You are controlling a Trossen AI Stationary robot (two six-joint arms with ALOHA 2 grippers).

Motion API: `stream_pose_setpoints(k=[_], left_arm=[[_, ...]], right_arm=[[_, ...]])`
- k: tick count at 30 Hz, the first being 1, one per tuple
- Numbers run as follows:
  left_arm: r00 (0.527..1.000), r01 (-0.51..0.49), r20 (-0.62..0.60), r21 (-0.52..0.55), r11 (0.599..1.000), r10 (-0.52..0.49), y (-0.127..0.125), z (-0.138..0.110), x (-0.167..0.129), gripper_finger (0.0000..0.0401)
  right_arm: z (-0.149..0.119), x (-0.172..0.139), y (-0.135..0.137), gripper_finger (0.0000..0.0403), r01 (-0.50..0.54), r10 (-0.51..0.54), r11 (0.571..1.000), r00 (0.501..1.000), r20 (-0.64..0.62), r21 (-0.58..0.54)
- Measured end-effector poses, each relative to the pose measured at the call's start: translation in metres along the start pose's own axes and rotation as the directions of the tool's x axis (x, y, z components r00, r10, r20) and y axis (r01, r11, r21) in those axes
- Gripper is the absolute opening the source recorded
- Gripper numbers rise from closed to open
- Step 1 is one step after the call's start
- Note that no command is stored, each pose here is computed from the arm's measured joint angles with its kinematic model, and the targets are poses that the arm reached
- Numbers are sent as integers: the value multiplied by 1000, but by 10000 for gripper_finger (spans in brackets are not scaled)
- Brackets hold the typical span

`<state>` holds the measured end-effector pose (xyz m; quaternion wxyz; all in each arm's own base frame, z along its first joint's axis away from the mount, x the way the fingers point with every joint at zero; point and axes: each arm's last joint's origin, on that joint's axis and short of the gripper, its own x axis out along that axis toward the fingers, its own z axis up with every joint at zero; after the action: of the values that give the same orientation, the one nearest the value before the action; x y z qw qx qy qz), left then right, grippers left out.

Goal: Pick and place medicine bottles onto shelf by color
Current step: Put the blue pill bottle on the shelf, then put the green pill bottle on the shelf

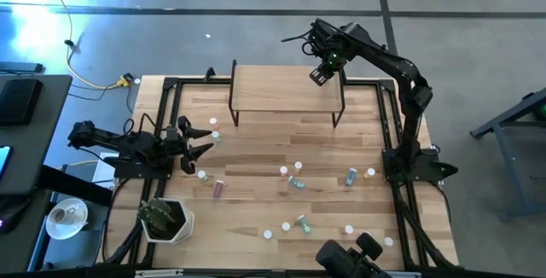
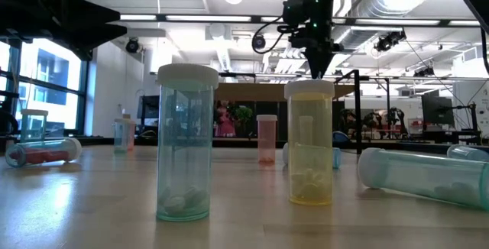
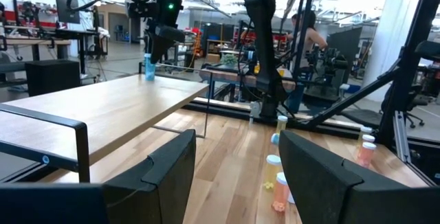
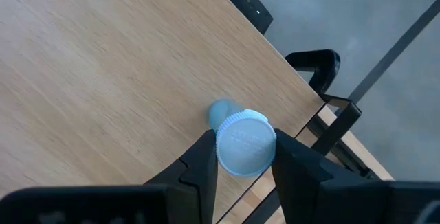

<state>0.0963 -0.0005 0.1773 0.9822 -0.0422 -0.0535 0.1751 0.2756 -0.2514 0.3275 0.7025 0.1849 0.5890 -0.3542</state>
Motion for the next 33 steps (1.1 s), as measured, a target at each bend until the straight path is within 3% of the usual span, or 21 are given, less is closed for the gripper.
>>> stream_pose_setpoints(k=[5, 16, 22, 33], left_arm=[[1000, 6, 0, -1, 1000, -6, 0, 0, 0, 200], [1000, 6, 0, 1, 1000, -6, 0, 0, 0, 200], [1000, 6, 0, 1, 1000, -6, 0, 0, 0, 200], [1000, 0, 1, 1, 1000, 0, 0, 0, 0, 200]], right_arm=[[0, 0, 0, 109, -1, 1, 1000, 1000, 0, 0], [0, 0, 0, 172, 13, -13, 1000, 1000, 3, -4], [3, -2, -1, 180, 16, -15, 1000, 999, 32, -17], [12, -46, -8, 181, 12, -11, 1000, 982, 188, -3]])
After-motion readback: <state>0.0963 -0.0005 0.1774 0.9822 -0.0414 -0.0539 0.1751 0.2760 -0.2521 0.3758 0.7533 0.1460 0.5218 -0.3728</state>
